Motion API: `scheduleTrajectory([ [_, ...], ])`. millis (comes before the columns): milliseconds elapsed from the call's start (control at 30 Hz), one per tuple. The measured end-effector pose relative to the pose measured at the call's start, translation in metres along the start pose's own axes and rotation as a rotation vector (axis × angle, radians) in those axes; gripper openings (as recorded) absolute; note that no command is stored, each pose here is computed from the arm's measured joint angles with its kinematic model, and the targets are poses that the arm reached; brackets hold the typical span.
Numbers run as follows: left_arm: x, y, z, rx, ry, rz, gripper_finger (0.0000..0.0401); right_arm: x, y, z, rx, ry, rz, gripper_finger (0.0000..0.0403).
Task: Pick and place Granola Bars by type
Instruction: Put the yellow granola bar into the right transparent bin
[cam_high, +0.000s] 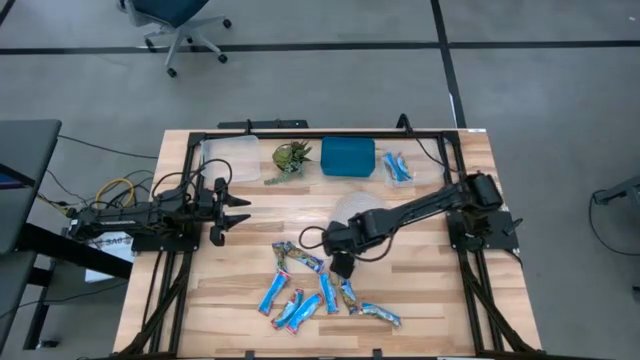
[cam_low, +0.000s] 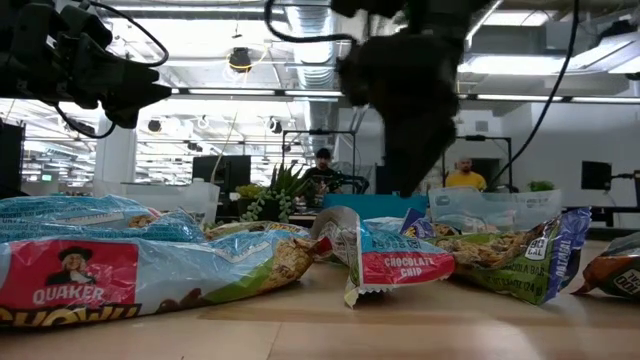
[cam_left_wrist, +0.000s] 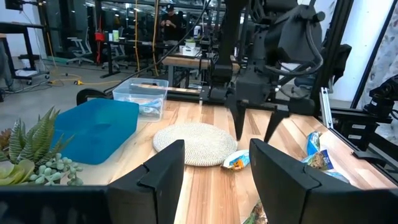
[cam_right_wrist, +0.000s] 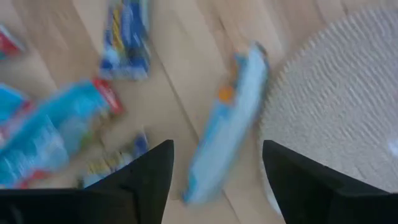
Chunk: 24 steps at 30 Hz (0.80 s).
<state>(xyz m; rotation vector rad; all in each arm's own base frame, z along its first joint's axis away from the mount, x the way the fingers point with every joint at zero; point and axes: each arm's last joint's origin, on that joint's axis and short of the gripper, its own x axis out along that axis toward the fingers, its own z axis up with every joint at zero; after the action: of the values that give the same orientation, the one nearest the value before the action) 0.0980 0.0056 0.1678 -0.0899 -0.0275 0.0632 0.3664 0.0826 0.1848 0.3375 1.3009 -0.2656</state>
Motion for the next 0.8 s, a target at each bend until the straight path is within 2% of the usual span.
scheduleTrajectory([
  [100, 0.0, 0.0, 0.0, 0.0, 0.0, 0.0, 0.0174, 0.007, -0.001, 0.003, 0.003, 0.01, -0.039, 0.0222],
  [633, 0.0, 0.0, 0.0, 0.0, 0.0, 0.0, 0.0174, 0.032, 0.001, 0.007, 0.006, 0.033, -0.05, 0.0182],
  [800, 0.0, 0.0, 0.0, 0.0, 0.0, 0.0, 0.0174, 0.033, 0.001, 0.007, 0.006, 0.033, -0.05, 0.0155],
])
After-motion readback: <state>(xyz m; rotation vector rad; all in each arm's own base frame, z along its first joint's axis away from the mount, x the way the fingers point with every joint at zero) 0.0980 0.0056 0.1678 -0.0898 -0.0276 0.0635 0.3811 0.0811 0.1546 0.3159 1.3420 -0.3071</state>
